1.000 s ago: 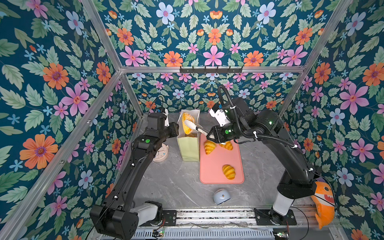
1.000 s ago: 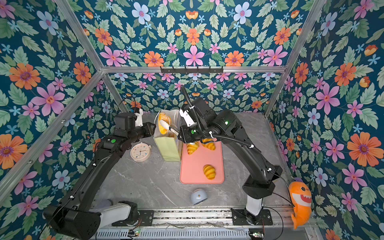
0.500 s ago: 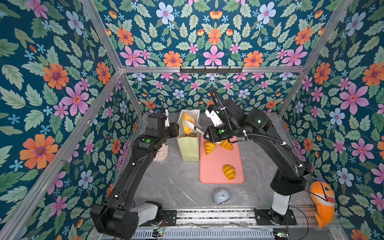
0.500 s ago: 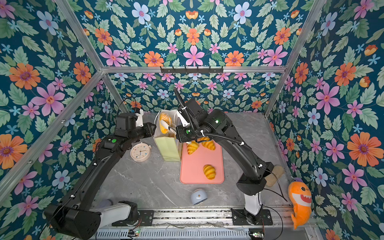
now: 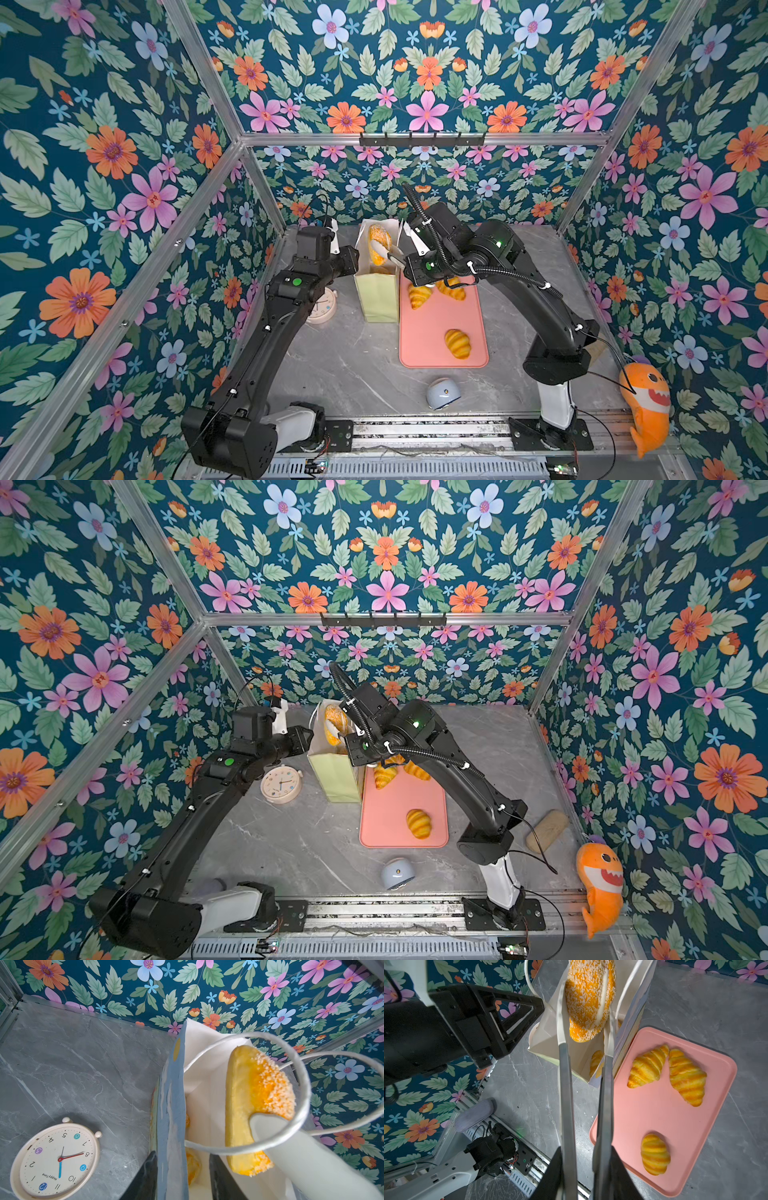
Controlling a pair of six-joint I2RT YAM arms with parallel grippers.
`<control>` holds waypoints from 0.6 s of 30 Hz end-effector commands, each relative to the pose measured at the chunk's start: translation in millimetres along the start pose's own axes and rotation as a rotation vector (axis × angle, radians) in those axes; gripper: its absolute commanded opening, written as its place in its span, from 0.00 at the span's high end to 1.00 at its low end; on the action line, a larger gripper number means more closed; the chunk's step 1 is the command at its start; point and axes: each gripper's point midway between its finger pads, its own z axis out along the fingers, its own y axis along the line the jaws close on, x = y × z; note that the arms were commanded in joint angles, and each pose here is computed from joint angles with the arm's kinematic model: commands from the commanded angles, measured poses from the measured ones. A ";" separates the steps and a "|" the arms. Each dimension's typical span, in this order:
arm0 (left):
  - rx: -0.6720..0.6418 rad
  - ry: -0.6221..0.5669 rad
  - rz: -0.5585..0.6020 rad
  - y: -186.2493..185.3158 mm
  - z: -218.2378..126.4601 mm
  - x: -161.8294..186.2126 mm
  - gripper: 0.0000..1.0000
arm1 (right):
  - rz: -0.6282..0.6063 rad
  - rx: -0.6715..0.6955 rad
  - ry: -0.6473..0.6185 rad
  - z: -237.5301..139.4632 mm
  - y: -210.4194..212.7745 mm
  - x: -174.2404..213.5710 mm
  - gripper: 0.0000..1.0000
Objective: Place the fake bread into the paper bag
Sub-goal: 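Carry the orange bun with the tongs into the bag held by left gripper, then lower the orange bun deeper into the bag with the right gripper's tongs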
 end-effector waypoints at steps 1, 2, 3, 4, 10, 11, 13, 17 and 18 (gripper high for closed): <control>0.011 -0.017 -0.002 -2.2 0.8 -4.1 0.58 | -0.006 0.028 -0.027 1.6 -2.8 -5.6 0.71; 0.013 -0.015 -0.001 -2.5 1.4 -3.8 0.57 | -0.007 0.031 -0.025 3.2 -2.8 -5.6 0.71; 0.014 -0.016 -0.002 -2.4 1.3 -4.0 0.57 | -0.007 0.035 -0.025 5.0 -3.3 -6.3 0.71; 0.014 -0.015 -0.002 -2.6 1.7 -4.0 0.57 | -0.008 0.038 -0.024 6.3 -3.5 -6.2 0.71; 0.014 -0.013 -0.004 -2.2 2.8 -3.0 0.57 | -0.014 0.041 -0.020 13.8 -2.3 -7.0 0.71; 0.014 -0.013 -0.003 -2.2 2.5 -3.0 0.57 | -0.016 0.040 -0.018 15.3 -2.0 -6.9 0.71; 0.015 -0.011 -0.003 -2.4 2.5 -2.4 0.57 | -0.019 0.039 -0.015 17.7 -1.3 -6.8 0.71; 0.017 -0.015 -0.005 -3.0 1.6 -3.6 0.57 | -0.023 0.046 -0.013 22.0 -1.8 -7.3 0.71; 0.017 -0.013 -0.005 -3.0 1.9 -2.9 0.58 | -0.024 0.048 -0.012 22.8 -1.8 -7.2 0.71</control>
